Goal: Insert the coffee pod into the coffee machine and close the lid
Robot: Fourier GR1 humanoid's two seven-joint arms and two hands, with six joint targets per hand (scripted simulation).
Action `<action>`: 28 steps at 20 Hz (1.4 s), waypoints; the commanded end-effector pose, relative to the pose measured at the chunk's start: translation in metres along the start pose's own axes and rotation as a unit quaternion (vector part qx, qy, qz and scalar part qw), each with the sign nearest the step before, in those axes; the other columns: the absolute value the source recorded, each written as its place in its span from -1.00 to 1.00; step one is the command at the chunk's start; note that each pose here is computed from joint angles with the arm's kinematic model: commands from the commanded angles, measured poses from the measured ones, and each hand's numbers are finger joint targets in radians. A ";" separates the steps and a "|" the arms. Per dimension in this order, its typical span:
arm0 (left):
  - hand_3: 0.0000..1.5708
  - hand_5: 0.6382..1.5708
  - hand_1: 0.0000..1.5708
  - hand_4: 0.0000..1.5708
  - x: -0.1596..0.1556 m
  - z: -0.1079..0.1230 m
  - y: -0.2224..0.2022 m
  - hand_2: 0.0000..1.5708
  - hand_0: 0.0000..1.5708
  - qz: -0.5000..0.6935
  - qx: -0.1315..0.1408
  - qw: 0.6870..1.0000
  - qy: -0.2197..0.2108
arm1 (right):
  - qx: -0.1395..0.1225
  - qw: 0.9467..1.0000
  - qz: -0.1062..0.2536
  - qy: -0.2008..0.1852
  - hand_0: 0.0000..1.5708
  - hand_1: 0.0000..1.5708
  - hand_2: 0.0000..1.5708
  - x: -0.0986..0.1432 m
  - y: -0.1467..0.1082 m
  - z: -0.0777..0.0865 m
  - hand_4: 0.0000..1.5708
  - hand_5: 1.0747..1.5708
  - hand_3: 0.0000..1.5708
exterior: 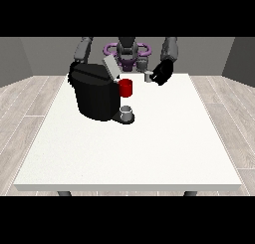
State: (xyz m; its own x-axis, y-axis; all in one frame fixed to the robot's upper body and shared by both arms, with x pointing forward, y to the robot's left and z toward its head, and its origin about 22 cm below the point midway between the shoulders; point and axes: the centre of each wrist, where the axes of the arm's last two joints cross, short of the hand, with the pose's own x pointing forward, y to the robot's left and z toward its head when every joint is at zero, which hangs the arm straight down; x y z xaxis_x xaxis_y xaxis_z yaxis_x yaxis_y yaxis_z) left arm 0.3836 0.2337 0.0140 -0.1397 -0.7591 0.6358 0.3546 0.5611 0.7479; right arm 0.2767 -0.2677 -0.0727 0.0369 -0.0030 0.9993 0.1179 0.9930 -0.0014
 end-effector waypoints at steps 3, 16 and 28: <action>0.61 1.00 0.60 -0.27 -0.007 0.003 0.032 0.67 0.60 0.019 0.023 0.999 0.023 | 0.032 0.999 0.013 0.005 -1.00 -1.00 -1.00 0.011 0.007 0.002 -0.65 1.00 -1.00; 0.74 1.00 0.74 -0.17 0.074 -0.028 0.076 0.80 0.74 0.066 0.028 0.997 -0.027 | 0.029 0.999 0.017 -0.018 -1.00 -1.00 -1.00 0.023 0.015 -0.012 -0.78 1.00 -1.00; 0.73 1.00 0.85 -0.17 0.063 -0.020 0.146 0.87 0.85 0.067 0.128 0.989 -0.003 | 0.101 0.991 -0.007 -0.084 -1.00 -1.00 -1.00 0.059 0.019 -0.024 -0.97 1.00 -1.00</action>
State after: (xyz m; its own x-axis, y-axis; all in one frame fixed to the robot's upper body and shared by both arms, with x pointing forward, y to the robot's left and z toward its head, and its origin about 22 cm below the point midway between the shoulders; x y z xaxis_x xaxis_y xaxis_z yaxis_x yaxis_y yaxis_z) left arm 0.4416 0.2376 0.1533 -0.1461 -0.6752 0.7231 0.1787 0.7009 0.6905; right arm 0.3021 -0.2586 -0.0298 -0.1038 -0.0047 0.9946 -0.0155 0.9999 0.0031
